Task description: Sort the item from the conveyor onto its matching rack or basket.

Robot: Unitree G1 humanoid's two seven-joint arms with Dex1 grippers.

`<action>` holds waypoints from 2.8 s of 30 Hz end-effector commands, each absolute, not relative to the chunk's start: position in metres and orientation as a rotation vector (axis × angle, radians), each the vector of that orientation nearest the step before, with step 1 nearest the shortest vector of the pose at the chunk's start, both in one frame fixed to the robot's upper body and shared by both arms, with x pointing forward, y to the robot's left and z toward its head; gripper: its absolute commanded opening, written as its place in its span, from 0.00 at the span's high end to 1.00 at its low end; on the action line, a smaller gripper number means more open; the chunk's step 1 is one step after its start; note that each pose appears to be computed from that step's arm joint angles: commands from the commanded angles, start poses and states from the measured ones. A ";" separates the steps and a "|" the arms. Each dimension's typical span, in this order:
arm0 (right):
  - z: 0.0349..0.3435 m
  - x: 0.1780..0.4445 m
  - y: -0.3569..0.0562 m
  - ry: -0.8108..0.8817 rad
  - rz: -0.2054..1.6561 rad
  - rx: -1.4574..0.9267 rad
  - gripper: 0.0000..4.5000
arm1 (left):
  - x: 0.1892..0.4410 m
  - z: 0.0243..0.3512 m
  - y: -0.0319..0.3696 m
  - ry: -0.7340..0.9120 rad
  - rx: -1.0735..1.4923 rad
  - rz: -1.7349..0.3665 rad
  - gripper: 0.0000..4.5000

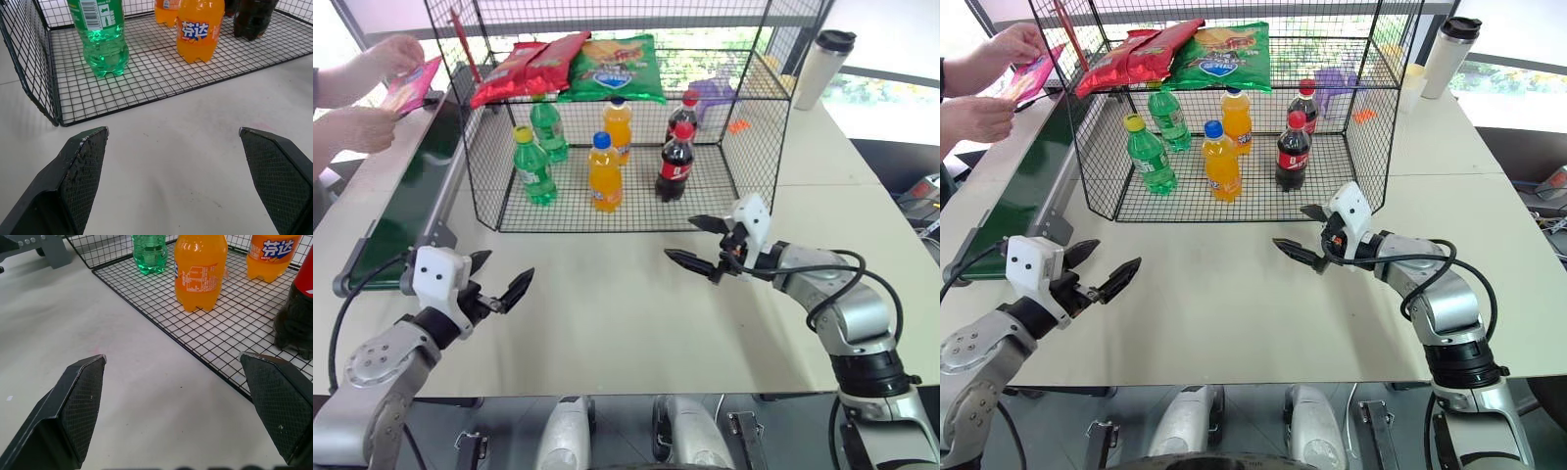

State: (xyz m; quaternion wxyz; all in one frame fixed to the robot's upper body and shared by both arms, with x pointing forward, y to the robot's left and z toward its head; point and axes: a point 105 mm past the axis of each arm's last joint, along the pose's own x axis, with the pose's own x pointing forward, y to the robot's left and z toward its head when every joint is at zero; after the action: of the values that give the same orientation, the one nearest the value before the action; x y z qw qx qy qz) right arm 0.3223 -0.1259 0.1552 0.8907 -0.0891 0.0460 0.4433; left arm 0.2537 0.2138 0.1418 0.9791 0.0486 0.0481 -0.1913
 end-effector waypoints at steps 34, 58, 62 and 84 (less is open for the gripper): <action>0.175 0.339 -0.110 -0.005 0.973 -0.178 0.00 | 0.247 0.166 0.233 -0.002 0.270 -0.230 0.02; 0.228 0.329 -0.023 -0.157 1.372 -0.073 0.00 | 0.149 0.166 0.340 0.084 1.579 0.118 0.02; 0.223 0.325 -0.021 -0.146 1.377 -0.063 0.00 | 0.147 0.166 0.341 0.075 1.599 0.172 0.02; 0.210 0.334 -0.029 -0.124 1.293 -0.081 0.00 | 0.181 0.136 0.349 0.127 1.540 0.200 0.02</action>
State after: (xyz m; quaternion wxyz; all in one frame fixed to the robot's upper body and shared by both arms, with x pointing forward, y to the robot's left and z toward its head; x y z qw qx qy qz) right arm 0.3378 -0.0301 0.1986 0.7983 -0.0318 -0.0303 0.6006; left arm 0.1788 0.3461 0.1347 0.7157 0.6911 0.0525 0.0863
